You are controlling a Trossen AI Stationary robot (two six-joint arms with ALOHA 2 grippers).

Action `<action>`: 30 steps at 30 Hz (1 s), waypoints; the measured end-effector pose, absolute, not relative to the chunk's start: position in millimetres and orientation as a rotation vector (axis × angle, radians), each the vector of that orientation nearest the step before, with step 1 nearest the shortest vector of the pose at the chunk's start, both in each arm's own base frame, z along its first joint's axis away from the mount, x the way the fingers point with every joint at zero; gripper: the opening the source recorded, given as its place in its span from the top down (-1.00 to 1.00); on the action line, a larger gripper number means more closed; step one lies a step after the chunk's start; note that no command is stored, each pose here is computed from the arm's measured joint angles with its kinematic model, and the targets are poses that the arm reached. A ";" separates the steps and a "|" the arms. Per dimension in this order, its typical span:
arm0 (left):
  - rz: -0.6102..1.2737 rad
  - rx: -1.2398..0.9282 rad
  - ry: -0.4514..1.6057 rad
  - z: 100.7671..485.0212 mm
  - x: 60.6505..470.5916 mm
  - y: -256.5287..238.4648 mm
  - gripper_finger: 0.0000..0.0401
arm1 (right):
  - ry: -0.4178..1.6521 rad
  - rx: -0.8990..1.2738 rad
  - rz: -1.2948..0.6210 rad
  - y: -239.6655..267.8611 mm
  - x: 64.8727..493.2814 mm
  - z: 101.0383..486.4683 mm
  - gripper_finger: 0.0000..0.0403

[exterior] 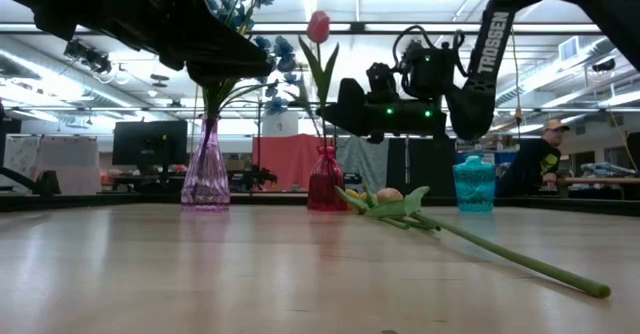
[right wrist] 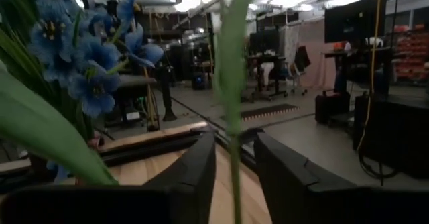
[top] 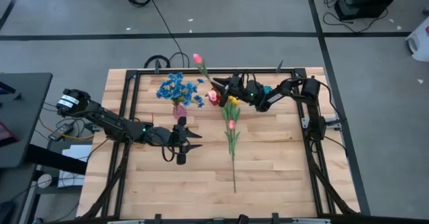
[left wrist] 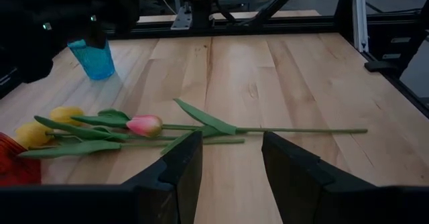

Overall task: Sort flowers into vase by color
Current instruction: Put the pink tulip into the red vase

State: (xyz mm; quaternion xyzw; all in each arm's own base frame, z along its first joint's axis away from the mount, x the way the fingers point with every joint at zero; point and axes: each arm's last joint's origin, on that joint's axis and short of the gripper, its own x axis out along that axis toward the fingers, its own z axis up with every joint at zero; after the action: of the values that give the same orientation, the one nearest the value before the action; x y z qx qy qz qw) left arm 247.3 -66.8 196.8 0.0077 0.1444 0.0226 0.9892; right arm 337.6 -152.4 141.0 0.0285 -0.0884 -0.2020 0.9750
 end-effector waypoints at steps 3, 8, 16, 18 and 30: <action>0.046 0.015 0.290 196.8 247.2 -66.8 0.19 | -0.146 0.057 -0.409 -149.9 332.1 144.5 0.33; 0.046 0.019 0.304 195.4 246.8 -66.7 0.19 | -0.094 0.063 -0.420 -137.8 308.8 156.6 0.32; 0.045 0.018 0.288 196.9 247.3 -66.9 0.19 | 0.259 0.252 -0.380 -81.8 289.8 164.5 0.32; 0.043 0.027 0.279 197.9 247.6 -66.9 0.19 | 0.370 0.313 -0.376 -62.1 289.1 163.9 0.32; 0.046 0.062 0.197 205.9 249.5 -67.2 0.19 | 0.869 0.578 -0.414 38.2 303.9 159.7 0.33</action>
State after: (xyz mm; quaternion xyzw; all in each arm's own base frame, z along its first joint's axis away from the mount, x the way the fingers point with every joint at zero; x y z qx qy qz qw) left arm 249.5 -67.2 205.9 0.0309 0.0984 0.0230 0.9944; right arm 303.9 38.2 159.7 0.2742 0.4121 -0.1964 0.8464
